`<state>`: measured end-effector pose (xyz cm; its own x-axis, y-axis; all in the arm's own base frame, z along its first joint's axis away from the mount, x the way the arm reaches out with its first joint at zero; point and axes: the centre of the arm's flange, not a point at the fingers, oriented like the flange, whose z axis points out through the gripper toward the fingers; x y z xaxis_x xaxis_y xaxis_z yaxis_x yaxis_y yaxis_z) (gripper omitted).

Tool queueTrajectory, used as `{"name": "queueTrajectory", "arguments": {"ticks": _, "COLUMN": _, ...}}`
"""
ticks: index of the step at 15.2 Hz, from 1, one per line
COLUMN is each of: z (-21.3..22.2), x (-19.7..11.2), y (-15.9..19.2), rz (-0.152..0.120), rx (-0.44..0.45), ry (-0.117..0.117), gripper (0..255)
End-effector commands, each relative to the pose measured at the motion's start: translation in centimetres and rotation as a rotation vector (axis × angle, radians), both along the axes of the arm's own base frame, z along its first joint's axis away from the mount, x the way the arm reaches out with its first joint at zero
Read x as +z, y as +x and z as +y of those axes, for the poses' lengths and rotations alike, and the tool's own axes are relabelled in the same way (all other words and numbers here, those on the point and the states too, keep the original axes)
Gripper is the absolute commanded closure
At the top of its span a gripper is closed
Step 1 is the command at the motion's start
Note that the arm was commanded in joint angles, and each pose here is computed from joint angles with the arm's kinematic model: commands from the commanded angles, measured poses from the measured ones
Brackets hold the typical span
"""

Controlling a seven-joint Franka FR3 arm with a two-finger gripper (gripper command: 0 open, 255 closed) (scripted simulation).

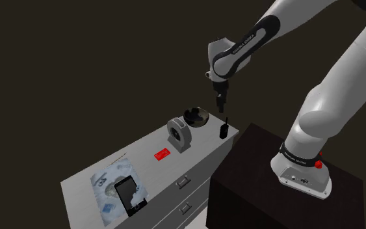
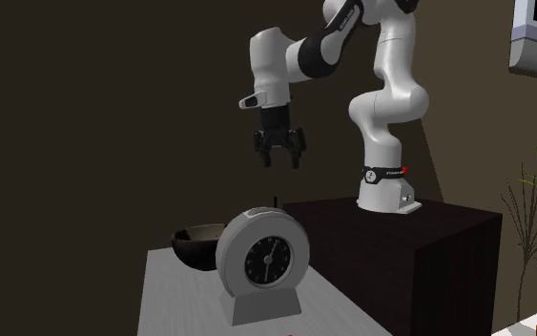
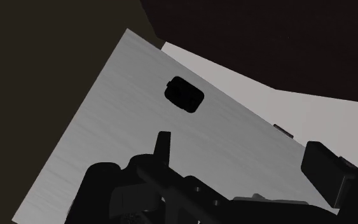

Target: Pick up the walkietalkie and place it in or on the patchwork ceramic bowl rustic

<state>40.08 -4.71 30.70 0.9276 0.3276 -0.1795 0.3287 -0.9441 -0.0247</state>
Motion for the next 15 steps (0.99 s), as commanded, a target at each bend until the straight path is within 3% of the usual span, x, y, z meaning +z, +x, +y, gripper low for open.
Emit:
{"name": "queueTrajectory", "arguments": {"ticks": 1, "z": -0.4, "x": -2.7, "y": 0.3, "rz": 0.021, "rx": 0.022, "ry": -0.008, "gripper": 0}}
{"name": "queueTrajectory", "arguments": {"ticks": 9, "z": -2.2, "x": -13.3, "y": 1.0, "rz": 0.107, "rx": 0.107, "ry": -0.041, "gripper": 0}}
{"name": "queueTrajectory", "arguments": {"ticks": 15, "z": -2.5, "x": -16.2, "y": 0.3, "rz": 0.11, "rx": 0.11, "ry": -0.042, "gripper": 0}}
